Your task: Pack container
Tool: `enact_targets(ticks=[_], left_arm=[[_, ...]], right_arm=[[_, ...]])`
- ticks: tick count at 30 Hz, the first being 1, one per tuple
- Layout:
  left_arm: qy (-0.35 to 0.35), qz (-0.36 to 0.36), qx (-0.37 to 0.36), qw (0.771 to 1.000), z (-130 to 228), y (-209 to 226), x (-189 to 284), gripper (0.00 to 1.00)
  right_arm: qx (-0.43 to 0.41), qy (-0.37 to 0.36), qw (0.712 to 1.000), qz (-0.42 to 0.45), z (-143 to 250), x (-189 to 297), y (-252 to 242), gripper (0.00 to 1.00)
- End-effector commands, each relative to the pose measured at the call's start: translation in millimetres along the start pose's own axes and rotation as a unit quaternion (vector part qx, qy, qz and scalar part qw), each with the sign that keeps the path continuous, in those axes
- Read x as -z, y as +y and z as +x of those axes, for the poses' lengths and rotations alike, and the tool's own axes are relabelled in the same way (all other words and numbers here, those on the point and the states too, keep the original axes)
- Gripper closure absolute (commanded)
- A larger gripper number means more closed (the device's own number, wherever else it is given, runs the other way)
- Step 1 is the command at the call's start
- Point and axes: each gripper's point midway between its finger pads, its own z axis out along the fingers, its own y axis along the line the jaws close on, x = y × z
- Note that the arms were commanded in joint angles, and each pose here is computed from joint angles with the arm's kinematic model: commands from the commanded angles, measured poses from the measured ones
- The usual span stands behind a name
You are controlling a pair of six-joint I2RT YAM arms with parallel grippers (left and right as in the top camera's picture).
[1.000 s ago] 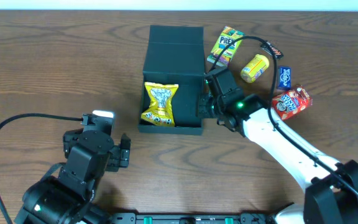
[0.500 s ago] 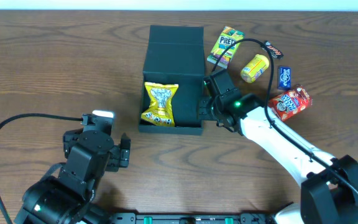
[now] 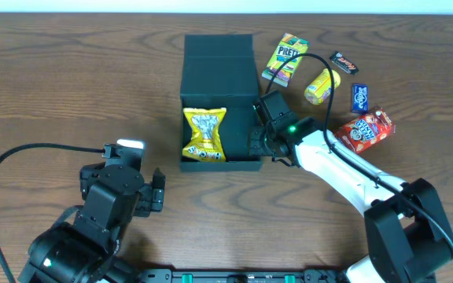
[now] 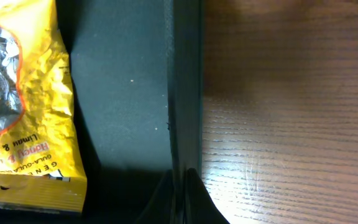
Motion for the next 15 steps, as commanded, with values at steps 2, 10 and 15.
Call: enact_targets(ticks=[2,10,15], left_arm=[[-0.006,0.000,0.000,1.000,-4.1,1.0,3.5,0.05],[-0.006,0.000,0.000,1.000,-4.1,1.0,3.5,0.05],[-0.006,0.000,0.000,1.000,-4.1,1.0,3.5,0.05]], right_arm=[[0.021,-0.001,1.000,0.011,-2.4,-1.3,-5.9,0.99],[0.016,0.002,1.000,0.021,-0.6,-1.1,-10.0,0.99],[-0.004,0.006,1.000,0.024,0.8,-0.1,-12.2,0.99]])
